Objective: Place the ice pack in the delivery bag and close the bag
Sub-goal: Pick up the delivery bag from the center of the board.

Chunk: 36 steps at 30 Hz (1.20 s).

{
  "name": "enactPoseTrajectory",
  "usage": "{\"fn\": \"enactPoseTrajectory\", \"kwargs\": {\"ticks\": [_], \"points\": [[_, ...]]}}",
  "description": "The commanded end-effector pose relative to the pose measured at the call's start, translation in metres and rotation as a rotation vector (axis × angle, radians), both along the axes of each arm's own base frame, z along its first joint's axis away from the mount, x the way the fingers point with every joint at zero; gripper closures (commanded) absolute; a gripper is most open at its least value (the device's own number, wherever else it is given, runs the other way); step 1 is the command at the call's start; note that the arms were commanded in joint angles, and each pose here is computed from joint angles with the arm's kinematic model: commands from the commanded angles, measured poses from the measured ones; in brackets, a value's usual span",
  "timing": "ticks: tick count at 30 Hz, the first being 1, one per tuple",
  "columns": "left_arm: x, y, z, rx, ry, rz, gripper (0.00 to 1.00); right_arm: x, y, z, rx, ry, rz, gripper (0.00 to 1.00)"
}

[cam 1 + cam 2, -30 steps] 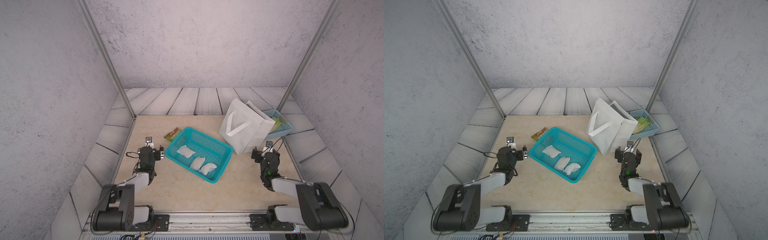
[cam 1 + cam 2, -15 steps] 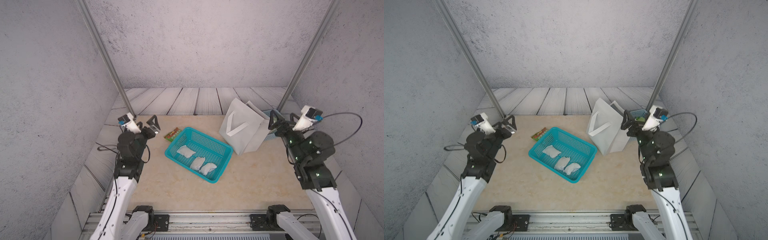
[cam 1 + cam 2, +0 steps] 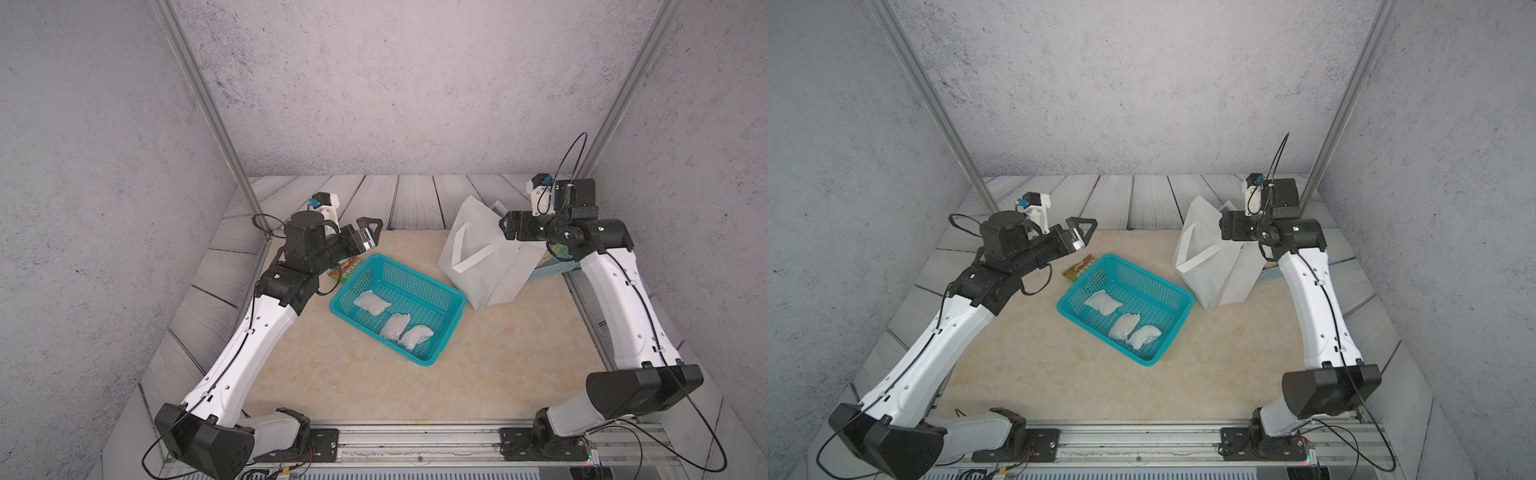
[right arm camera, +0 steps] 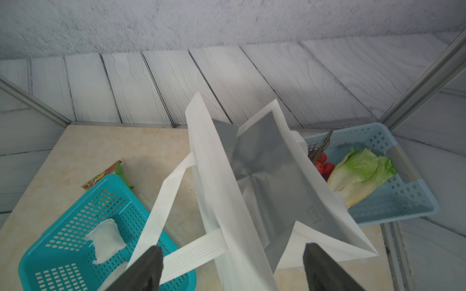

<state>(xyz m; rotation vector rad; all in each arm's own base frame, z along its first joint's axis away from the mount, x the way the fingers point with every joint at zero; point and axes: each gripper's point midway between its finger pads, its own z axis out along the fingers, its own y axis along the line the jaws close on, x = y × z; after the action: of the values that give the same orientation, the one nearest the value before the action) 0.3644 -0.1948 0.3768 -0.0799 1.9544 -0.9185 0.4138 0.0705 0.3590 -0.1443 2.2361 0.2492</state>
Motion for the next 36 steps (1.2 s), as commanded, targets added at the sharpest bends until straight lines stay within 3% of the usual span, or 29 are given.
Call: {"fn": "enactPoseTrajectory", "kwargs": {"ticks": [1,14,17,20,23,28,32,36], "points": [[-0.004,-0.009,-0.027,-0.015,0.086,-0.016,0.00,-0.007,0.001,-0.014,-0.022,0.067,0.046,0.18],[-0.030,-0.033,-0.045,-0.082,0.226,-0.075,0.02,-0.014,0.019,-0.032,0.035,0.098,0.137,0.77],[-0.044,-0.042,-0.042,-0.143,0.296,-0.097,0.03,-0.028,0.027,-0.023,0.067,0.061,0.185,0.85],[-0.060,-0.052,-0.028,-0.231,0.369,-0.107,0.05,-0.057,0.043,-0.007,0.065,-0.006,0.229,0.89],[-0.079,-0.062,-0.015,-0.234,0.404,-0.109,0.06,-0.100,0.064,-0.004,-0.030,-0.068,0.283,0.93],[-0.104,-0.062,-0.034,-0.195,0.546,-0.088,0.06,-0.161,0.062,-0.049,-0.118,-0.079,0.260,0.93],[-0.118,-0.066,-0.052,-0.225,0.607,-0.105,0.07,-0.200,0.083,-0.066,-0.145,-0.122,0.411,0.93],[-0.122,-0.074,-0.055,-0.228,0.620,-0.132,0.07,-0.219,0.094,-0.087,-0.241,-0.077,0.494,0.92]]}}
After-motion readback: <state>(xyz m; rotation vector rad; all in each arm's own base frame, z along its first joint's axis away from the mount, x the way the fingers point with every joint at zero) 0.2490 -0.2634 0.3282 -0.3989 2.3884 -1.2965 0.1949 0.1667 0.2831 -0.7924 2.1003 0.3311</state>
